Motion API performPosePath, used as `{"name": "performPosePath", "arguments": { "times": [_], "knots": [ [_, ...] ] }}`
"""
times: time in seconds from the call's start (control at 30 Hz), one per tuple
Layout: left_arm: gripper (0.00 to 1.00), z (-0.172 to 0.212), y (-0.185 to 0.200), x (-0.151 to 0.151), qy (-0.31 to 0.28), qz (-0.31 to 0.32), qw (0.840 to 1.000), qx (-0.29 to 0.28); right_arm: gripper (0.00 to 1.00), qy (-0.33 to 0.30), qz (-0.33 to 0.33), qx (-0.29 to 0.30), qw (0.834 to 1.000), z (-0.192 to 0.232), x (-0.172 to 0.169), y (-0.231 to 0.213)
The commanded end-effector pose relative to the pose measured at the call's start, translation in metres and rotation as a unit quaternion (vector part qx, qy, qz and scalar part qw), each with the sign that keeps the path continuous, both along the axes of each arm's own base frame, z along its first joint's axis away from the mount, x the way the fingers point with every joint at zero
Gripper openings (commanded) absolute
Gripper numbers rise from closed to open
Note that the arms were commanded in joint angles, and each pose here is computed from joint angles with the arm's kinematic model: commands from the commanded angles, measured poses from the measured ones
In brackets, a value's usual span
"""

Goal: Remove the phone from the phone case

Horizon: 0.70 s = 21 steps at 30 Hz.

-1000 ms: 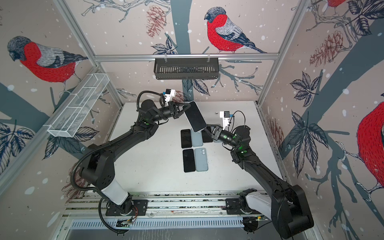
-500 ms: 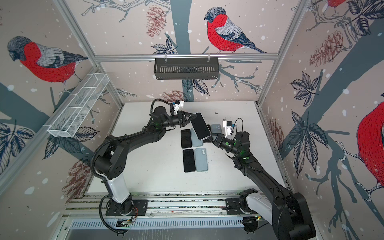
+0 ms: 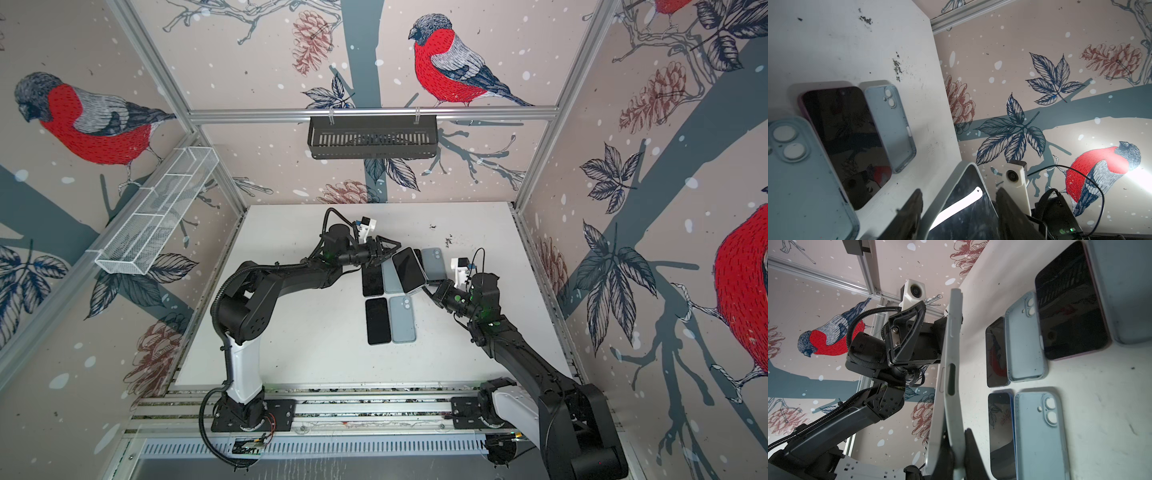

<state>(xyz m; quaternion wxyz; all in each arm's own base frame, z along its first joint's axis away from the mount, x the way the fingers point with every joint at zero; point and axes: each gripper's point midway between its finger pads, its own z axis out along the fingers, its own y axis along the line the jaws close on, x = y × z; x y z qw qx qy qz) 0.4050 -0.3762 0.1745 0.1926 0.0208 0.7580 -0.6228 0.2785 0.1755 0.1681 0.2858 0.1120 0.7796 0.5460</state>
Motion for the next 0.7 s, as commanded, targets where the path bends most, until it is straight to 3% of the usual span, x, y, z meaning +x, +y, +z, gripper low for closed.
{"name": "performPosePath", "arguments": {
  "times": [0.0, 0.33, 0.43, 0.67],
  "knots": [
    [0.6, -0.007, 0.0, 0.007, -0.01, 0.021, 1.0, 0.016, 0.0, -0.026, -0.002, 0.006, 1.0, 0.008, 0.002, -0.002],
    [0.72, -0.013, 0.014, 0.024, -0.039, 0.069, 0.991, 0.111, 0.0, -0.012, -0.009, 0.008, 1.0, 0.002, 0.003, -0.011],
    [0.82, -0.003, 0.021, 0.026, -0.062, 0.085, 0.985, 0.134, 0.0, -0.005, -0.01, 0.008, 1.0, -0.001, 0.003, -0.013],
    [0.89, 0.022, 0.013, 0.01, -0.122, 0.054, 0.966, 0.22, 0.0, -0.001, -0.014, 0.005, 1.0, -0.004, 0.003, -0.019]
  ]
}}
